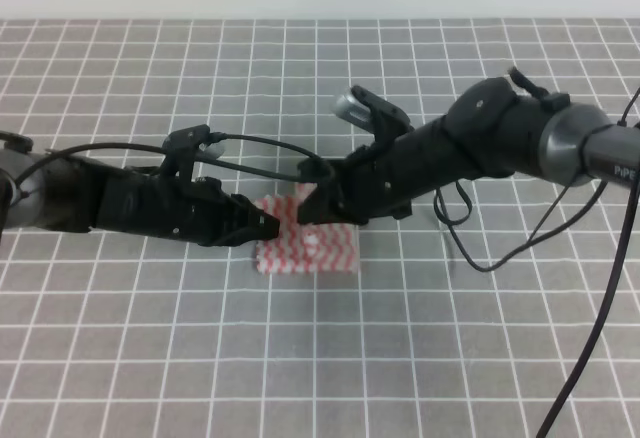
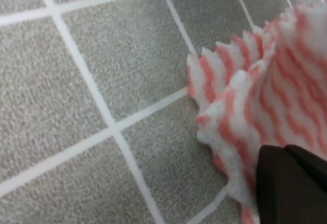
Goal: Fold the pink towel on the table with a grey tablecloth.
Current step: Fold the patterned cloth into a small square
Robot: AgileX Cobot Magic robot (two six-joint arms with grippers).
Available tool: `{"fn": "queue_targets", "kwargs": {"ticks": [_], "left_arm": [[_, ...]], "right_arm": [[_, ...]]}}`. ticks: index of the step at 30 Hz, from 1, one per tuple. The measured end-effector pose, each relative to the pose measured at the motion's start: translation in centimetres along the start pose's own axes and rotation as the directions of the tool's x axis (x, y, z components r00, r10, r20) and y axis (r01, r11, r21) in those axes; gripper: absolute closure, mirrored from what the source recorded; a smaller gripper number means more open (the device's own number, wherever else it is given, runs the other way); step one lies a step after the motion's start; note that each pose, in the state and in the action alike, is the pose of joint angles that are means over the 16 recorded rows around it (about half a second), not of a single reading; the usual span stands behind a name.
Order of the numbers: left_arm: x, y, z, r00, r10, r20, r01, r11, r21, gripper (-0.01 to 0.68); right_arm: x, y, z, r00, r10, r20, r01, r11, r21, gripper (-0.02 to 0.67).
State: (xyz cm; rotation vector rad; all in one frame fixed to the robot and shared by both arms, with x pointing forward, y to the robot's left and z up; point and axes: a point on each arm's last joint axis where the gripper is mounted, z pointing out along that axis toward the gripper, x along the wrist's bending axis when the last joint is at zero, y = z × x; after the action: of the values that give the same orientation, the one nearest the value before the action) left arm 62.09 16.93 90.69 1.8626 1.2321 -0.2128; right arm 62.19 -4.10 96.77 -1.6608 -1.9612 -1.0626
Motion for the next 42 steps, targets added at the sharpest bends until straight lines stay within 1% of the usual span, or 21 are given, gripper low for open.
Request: {"fn": "queue_targets", "kwargs": {"ticks": [6, 10, 31, 42], "left_arm": [[0.1, 0.0, 0.1, 1.0, -0.008, 0.001, 0.008, 1.0, 0.0, 0.676], [0.1, 0.0, 0.2, 1.0, -0.012, 0.003, 0.012, 1.0, 0.0, 0.676], [0.1, -0.1, 0.2, 1.0, -0.016, 0.011, 0.016, 1.0, 0.001, 0.677], [-0.4, 0.4, -0.5, 1.0, 0.013, 0.004, -0.013, 1.0, -0.01, 0.677]], "right_arm": [[0.8, 0.2, 0.1, 1.0, -0.015, -0.017, 0.016, 1.0, 0.002, 0.663], [0.9, 0.3, 0.3, 1.0, -0.02, -0.017, 0.02, 1.0, -0.003, 0.663], [-1.3, 0.0, 2.7, 1.0, 0.009, 0.029, -0.009, 1.0, 0.002, 0.661], [-1.3, -0.1, 2.8, 0.999, 0.03, 0.01, -0.03, 0.999, 0.018, 0.654]]}}
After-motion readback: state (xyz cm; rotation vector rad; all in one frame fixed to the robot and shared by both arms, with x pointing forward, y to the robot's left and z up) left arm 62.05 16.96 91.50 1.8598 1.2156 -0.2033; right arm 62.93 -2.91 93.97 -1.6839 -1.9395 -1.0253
